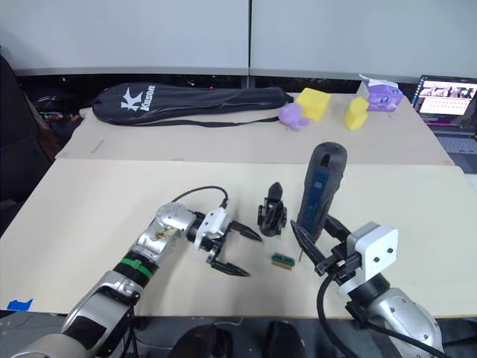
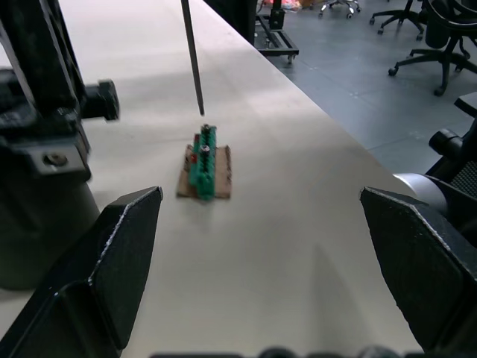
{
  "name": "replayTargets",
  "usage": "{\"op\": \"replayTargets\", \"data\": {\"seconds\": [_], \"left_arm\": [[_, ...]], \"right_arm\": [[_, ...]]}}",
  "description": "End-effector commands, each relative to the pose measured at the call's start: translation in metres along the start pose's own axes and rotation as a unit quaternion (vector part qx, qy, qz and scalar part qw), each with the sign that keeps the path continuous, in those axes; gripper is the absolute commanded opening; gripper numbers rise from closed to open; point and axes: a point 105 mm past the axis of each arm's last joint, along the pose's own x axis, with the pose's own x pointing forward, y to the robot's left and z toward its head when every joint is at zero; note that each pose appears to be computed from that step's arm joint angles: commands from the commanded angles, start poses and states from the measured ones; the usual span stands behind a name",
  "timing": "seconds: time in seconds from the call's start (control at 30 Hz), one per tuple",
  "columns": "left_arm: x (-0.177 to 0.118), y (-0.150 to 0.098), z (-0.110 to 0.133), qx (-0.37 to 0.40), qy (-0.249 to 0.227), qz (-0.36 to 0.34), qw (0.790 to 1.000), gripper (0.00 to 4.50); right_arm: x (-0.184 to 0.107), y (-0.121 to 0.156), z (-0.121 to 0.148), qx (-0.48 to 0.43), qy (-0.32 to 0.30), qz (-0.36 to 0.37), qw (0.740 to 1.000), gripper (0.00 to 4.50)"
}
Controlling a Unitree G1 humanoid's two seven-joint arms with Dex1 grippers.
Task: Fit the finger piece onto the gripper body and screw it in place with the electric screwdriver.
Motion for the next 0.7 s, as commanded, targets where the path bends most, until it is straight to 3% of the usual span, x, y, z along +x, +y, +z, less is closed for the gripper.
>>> {"op": "replayTargets", "data": {"seconds": [0.03, 0.7], "left_arm": [[0.000, 0.003, 0.009, 0.013, -0.008, 0.002, 1.000, 4.50], [-0.001, 0.003, 0.011, 0.002, -0.001, 0.000, 1.000, 4.50]], "right_arm": [[0.000, 0.004, 0.022, -0.013, -0.047, 0.014, 0.999, 1.90], [0.005, 0.013, 0.023, -0.010, -0.044, 0.032, 0.998, 1.90]]}}
